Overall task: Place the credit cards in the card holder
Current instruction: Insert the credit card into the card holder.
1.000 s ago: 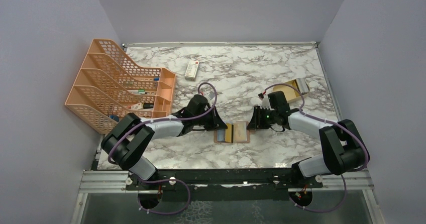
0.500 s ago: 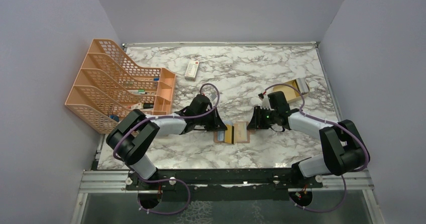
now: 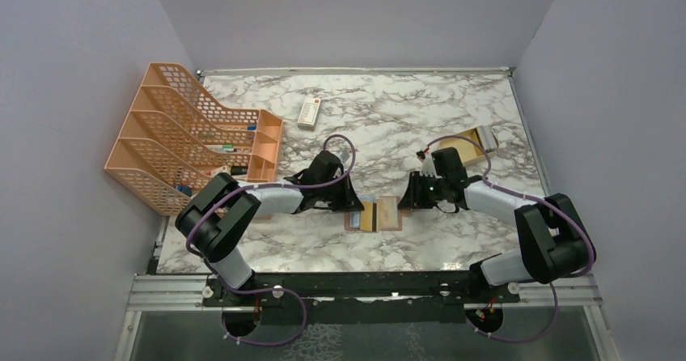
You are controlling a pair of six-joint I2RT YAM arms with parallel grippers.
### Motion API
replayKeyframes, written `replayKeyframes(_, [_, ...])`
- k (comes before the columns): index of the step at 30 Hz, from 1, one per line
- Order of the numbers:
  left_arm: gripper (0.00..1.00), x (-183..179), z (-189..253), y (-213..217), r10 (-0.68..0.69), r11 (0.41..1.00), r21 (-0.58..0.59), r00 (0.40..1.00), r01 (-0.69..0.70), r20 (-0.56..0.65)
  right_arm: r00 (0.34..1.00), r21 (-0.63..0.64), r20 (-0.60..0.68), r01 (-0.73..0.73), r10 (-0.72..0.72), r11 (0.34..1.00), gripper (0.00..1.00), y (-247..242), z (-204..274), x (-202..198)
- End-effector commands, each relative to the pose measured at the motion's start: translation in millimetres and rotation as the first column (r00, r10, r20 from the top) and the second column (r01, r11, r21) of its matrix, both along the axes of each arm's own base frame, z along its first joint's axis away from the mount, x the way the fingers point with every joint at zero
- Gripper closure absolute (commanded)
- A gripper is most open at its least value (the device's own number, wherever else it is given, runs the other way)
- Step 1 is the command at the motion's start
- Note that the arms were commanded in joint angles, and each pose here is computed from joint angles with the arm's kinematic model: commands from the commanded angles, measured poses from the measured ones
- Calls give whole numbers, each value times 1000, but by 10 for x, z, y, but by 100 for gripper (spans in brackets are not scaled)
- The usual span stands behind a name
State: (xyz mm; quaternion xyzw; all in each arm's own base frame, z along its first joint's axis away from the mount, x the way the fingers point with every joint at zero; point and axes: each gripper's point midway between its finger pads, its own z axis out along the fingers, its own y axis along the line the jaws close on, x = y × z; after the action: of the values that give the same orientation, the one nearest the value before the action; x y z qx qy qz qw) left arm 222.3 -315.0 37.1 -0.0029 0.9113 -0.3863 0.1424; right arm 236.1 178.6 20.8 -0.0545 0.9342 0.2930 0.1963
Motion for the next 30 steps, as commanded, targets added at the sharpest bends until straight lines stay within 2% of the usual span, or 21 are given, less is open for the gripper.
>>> replayKeyframes(1, [100,93,-66,23,38,999,29,999,-38,-6,1000,-27,-12,11,-11,1000,76,-47,-67,-72])
replayKeyframes(11, [100,119,19,-116,36,998,-45,999,-37,-26,1000,-13,-14,10,-11,1000,77,-28,-62,-81])
replayKeyframes(30, [100,173,-141,-10,124,992,10,991,-124,-42,998,13,-12,58,-58,998,81,-19,-38,-81])
